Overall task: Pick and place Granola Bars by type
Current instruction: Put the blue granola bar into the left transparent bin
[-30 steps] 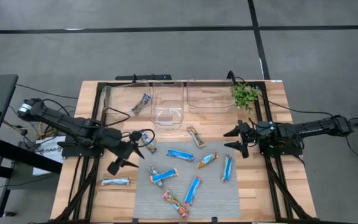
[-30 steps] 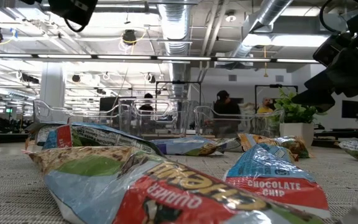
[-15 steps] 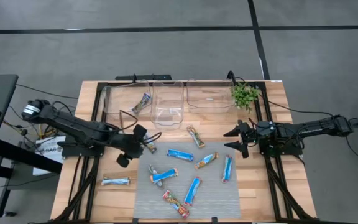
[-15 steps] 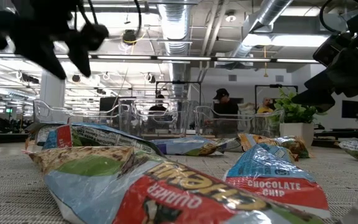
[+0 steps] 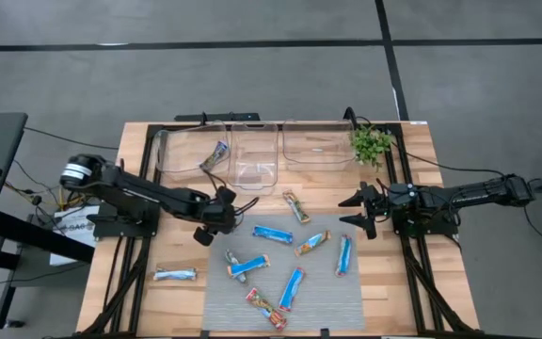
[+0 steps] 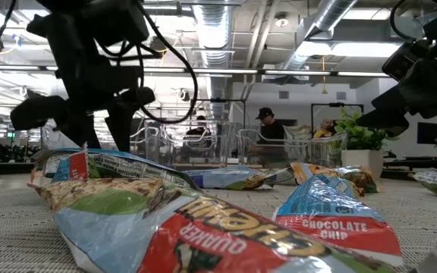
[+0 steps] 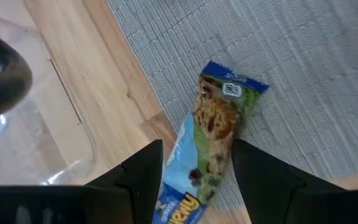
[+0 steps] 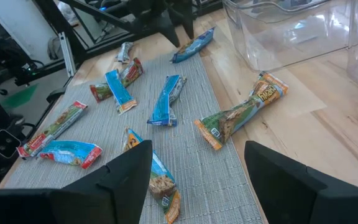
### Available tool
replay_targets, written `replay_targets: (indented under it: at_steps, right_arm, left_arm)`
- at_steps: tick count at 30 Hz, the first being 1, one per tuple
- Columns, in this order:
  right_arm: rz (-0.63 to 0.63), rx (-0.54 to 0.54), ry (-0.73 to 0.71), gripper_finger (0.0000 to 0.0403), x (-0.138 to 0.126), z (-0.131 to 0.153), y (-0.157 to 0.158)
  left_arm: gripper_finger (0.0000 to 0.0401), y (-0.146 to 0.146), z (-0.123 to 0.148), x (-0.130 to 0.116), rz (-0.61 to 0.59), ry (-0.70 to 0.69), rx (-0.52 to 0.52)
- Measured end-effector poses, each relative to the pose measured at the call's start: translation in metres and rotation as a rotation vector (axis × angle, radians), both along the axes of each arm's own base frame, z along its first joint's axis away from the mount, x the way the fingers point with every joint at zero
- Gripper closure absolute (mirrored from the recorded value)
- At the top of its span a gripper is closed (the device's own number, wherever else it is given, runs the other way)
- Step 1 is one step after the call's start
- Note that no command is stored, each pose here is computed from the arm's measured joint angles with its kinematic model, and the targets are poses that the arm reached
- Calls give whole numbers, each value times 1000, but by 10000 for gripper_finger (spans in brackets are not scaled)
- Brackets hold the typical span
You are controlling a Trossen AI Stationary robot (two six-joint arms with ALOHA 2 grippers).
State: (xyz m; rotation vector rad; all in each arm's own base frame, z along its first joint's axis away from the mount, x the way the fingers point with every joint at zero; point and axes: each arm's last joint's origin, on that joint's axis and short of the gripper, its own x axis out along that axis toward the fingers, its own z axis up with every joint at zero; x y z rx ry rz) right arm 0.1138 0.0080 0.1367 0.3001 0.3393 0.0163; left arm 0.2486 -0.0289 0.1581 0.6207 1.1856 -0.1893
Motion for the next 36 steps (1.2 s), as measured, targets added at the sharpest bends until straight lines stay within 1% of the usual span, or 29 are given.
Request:
replay_targets:
  at_steps: [3,14,19,22,27,30,33,36]
  right_arm:
    - [0,0,0,154,0,0,0]
    - [0,0,-3,154,0,0,0]
    - [0,0,-3,154,0,0,0]
    - [0,0,-3,154,0,0,0]
    - [0,0,-4,154,0,0,0]
    - [0,0,-4,154,0,0,0]
    - [0,0,-4,154,0,0,0]
    - [0,0,-4,154,0,0,0]
  left_arm:
    - [216,2,-4,2,-8,13,4]
    - [216,0,-22,8,-44,78,-37]
    - [221,1,-24,9,-41,87,-26]
    - [245,1,-22,8,-41,81,-26]
    - [307,1,-20,5,-44,88,-35]
    - [336,1,-19,4,-38,86,-34]
    - [351,2,-13,3,-6,56,-38]
    - [353,2,1,0,28,-12,-52]
